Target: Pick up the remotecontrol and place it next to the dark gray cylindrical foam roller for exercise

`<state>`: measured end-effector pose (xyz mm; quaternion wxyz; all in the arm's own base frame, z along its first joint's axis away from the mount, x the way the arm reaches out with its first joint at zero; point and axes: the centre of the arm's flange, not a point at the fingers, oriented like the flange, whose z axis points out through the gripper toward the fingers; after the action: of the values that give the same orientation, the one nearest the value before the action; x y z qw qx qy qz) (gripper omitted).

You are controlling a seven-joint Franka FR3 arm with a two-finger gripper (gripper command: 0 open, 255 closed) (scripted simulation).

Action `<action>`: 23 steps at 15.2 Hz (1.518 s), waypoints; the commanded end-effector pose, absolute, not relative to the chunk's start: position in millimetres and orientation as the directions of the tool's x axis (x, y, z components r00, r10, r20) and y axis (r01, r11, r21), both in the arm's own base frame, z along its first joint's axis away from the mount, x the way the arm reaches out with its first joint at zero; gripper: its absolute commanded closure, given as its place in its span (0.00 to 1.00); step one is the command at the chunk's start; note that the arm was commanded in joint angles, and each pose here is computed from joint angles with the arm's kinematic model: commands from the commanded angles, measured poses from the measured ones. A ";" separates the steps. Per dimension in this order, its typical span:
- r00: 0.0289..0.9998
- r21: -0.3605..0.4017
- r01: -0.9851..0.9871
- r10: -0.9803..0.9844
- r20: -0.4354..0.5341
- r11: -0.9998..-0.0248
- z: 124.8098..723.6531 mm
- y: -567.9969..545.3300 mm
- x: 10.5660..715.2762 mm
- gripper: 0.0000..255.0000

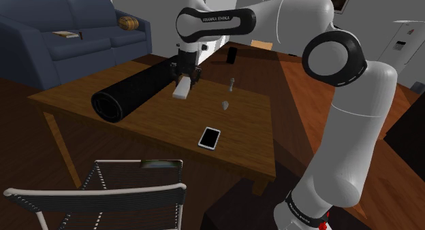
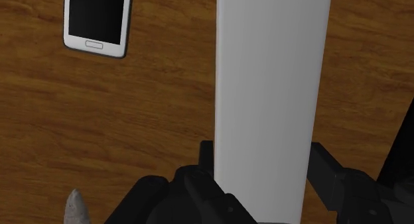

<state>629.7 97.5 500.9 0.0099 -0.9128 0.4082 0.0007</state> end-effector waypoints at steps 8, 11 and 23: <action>0.667 -0.018 -0.745 -0.745 -0.009 -0.667 453.5 97.9 628.3 1.00; 0.667 -0.018 -0.745 -0.745 -0.009 -0.667 437.6 97.9 628.3 1.00; 0.667 -0.018 -0.745 -0.745 -0.009 -0.667 374.3 97.9 628.3 1.00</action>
<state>628.6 98.0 379.5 0.0098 -0.9129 0.4081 0.0008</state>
